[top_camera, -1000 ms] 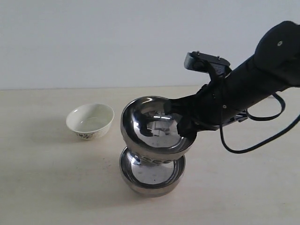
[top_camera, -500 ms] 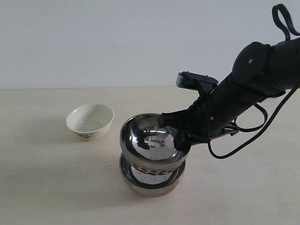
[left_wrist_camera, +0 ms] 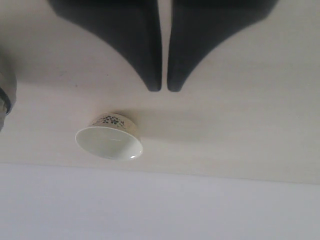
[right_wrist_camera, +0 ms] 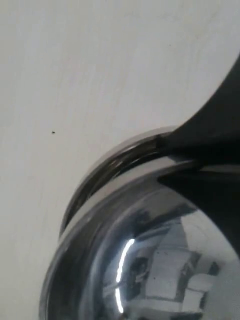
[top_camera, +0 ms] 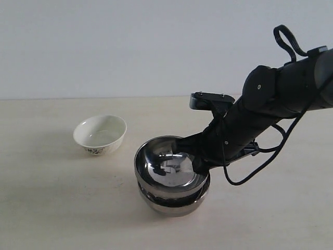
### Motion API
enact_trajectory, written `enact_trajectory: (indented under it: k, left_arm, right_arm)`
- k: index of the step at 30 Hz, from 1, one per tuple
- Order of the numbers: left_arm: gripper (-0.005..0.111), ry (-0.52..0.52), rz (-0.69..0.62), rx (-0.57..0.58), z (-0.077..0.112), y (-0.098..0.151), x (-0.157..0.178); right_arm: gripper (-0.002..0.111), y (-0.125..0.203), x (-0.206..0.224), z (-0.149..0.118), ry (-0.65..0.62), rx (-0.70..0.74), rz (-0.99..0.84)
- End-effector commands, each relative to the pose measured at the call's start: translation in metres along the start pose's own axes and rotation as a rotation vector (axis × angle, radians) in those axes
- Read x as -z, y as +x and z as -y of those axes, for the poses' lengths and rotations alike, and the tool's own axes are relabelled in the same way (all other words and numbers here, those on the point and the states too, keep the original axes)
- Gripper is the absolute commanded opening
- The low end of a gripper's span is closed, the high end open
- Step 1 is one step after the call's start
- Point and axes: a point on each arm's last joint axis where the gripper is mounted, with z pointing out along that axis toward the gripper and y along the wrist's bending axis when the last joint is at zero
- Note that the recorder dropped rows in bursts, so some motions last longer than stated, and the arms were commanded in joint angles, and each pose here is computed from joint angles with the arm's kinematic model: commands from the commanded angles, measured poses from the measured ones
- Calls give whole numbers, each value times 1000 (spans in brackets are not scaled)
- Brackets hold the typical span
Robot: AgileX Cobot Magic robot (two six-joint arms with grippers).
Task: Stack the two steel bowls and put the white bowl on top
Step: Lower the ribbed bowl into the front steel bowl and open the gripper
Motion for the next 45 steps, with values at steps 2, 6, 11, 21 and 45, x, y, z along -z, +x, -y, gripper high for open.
enact_trajectory:
  k: [2,6,11,21,45]
  left_arm:
    - [4,-3,-1,0,0,1,0]
    - [4,-3,-1,0,0,1,0]
    - [4,-3,-1,0,0,1,0]
    - [4,-3,-1,0,0,1,0]
    - [4,-3,-1,0,0,1,0]
  right_arm:
    - [0,-4,2,-1,4,6,27]
    - [1,-3,2,-1,2,6,16]
    - [21,-2,2,-1,2,3,11]
    - [34,1,3,-1,2,19,-27]
    - [52,-2,43,-6,40,88,19]
